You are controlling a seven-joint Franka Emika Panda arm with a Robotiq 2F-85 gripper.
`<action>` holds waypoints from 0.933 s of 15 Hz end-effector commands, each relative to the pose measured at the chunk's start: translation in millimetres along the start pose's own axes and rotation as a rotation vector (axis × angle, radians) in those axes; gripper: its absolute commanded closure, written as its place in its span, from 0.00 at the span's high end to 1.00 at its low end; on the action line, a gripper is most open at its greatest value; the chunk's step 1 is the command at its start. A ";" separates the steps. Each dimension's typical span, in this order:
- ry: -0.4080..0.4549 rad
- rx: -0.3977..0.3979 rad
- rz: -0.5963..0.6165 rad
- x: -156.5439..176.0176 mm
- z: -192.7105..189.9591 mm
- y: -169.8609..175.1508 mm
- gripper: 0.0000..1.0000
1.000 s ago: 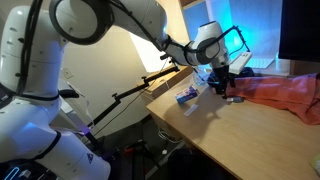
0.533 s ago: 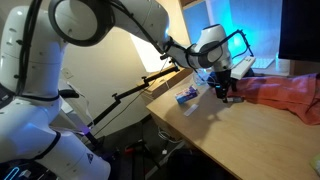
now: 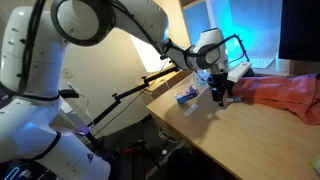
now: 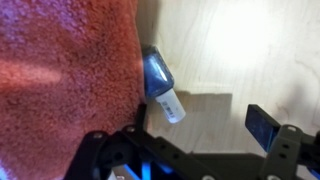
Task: Slide the bag to the right, move the two nail polish bottles on the table to the right, pull the peach towel forward and put the two nail polish bottles on the towel
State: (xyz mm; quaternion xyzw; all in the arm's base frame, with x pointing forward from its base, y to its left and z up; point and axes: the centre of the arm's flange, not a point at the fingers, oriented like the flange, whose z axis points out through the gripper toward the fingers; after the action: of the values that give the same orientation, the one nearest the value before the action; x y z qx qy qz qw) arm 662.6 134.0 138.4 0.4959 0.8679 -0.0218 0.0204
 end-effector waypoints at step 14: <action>-0.031 0.015 0.098 -33.5 3.7 27.5 1.00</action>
State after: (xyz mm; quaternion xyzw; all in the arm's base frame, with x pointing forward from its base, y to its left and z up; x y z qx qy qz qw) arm 688.8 125.8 136.1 0.5209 0.8525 -0.0322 0.0300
